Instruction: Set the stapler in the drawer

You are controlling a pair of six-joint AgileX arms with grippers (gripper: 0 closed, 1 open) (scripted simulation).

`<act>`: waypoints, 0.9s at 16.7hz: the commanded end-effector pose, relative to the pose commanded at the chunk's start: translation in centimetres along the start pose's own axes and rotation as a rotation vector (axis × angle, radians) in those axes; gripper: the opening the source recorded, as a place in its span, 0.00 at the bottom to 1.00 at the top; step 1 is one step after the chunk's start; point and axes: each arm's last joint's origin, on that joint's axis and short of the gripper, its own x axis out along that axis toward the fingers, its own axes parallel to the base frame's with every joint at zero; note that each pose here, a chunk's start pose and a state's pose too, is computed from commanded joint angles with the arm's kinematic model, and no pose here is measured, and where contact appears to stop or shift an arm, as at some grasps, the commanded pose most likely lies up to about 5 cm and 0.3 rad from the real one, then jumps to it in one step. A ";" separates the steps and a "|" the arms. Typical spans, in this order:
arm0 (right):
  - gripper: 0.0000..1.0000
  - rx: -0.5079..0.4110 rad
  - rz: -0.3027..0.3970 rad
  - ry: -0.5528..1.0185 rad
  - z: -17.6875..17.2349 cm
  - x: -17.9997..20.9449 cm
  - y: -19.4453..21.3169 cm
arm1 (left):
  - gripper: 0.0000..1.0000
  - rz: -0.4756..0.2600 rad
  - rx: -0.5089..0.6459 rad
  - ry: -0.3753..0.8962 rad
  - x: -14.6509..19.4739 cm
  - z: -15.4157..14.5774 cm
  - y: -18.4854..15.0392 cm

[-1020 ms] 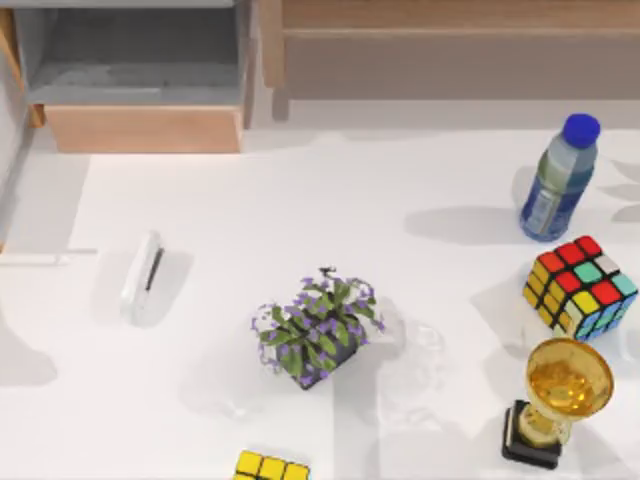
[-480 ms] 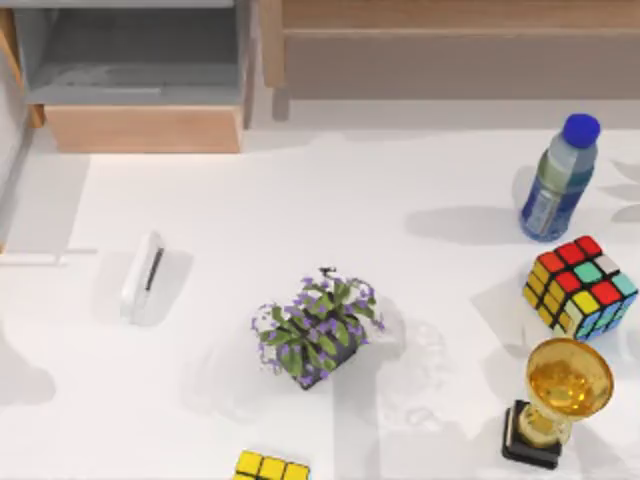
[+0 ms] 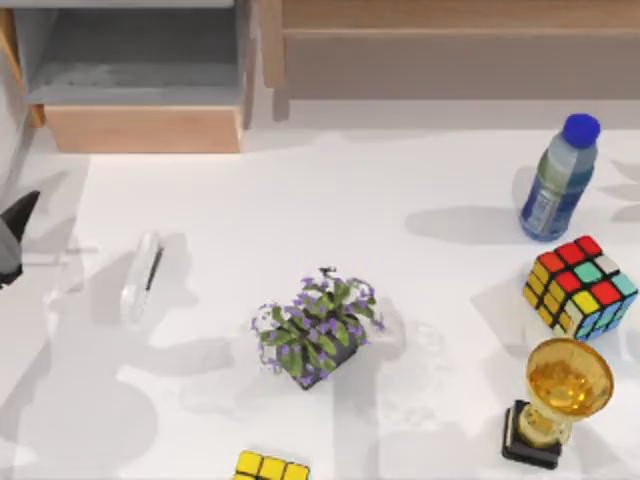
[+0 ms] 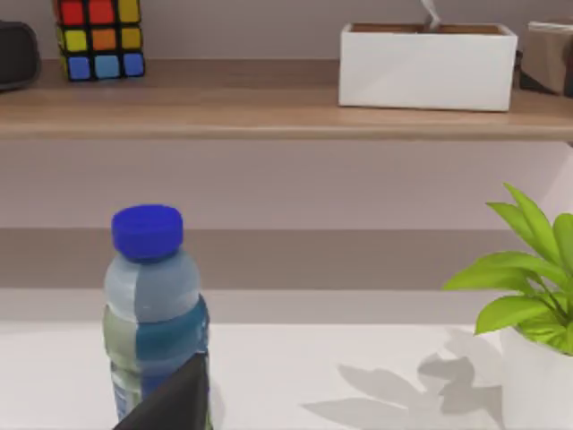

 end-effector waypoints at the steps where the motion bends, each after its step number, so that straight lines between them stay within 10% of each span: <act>1: 1.00 0.000 0.000 0.000 0.0 0.0 0.0 | 1.00 -0.061 -0.098 -0.035 1.9 1.2 -0.3; 9: 1.00 0.000 0.000 0.000 0.0 0.0 0.0 | 1.00 -0.777 -0.849 0.242 13.2 11.2 -4.6; 12: 1.00 0.000 0.000 0.000 0.0 0.0 0.0 | 1.00 -0.830 -0.963 0.461 14.7 13.8 -0.9; 15: 1.00 0.000 0.000 0.000 0.0 0.0 0.0 | 1.00 -0.734 -1.095 0.683 14.3 14.8 5.2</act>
